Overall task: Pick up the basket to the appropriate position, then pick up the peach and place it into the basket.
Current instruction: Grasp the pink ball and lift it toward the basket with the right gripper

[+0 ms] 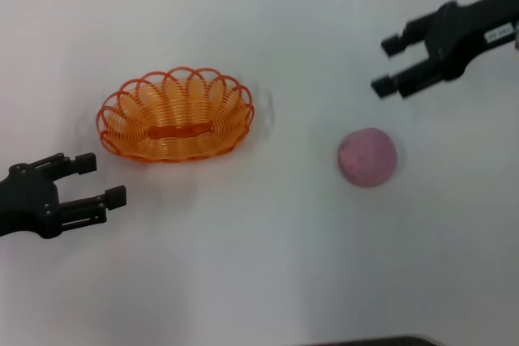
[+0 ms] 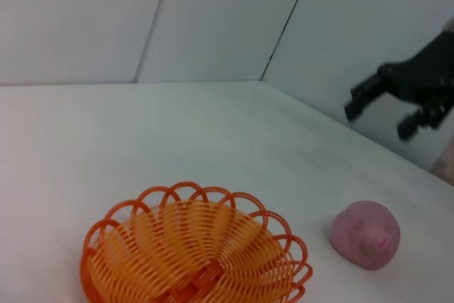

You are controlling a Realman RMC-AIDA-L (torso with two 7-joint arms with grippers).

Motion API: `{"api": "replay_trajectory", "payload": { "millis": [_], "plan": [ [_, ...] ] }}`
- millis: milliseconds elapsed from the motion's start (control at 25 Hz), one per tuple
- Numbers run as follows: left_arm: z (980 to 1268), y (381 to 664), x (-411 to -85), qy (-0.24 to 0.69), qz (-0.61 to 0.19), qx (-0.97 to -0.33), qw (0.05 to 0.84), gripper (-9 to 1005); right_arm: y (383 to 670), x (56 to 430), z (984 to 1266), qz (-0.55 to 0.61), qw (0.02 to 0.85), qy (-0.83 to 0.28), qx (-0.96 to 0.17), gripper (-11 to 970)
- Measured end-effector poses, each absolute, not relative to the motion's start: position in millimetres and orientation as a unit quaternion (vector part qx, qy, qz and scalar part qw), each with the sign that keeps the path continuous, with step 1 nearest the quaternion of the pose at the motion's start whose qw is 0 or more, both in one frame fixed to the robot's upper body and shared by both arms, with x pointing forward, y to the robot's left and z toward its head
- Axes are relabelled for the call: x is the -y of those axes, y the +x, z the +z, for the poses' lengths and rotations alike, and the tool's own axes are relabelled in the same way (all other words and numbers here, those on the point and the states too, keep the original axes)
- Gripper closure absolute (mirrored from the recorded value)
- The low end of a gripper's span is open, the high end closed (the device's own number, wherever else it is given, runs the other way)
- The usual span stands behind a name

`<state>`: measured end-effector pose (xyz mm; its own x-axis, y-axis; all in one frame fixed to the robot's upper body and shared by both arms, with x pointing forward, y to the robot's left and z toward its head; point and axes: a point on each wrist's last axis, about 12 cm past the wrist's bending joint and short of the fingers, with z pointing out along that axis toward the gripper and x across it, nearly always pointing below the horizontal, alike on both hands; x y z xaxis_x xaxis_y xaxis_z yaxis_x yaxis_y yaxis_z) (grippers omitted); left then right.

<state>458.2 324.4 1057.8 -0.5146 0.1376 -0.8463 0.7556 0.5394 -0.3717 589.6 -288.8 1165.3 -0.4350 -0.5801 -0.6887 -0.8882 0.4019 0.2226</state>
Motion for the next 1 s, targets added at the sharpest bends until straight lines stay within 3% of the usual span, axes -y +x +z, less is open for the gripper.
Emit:
{"api": "replay_trajectory", "payload": {
  "millis": [360, 600, 1000],
  "plan": [
    [1060, 463, -322, 0.291, -0.383, -0.779, 0.403, 140, 584, 249, 1141, 0.251, 0.147, -0.524, -0.800, 133],
    [1058, 465, -320, 0.290, -0.386, -0.779, 0.401, 141, 583, 232, 1126, 0.208, 0.101, -0.553, -0.800, 203],
    [1058, 465, -319, 0.289, -0.388, -0.779, 0.400, 143, 587, 226, 1122, 0.195, 0.097, -0.558, -0.801, 411]
  ]
}}
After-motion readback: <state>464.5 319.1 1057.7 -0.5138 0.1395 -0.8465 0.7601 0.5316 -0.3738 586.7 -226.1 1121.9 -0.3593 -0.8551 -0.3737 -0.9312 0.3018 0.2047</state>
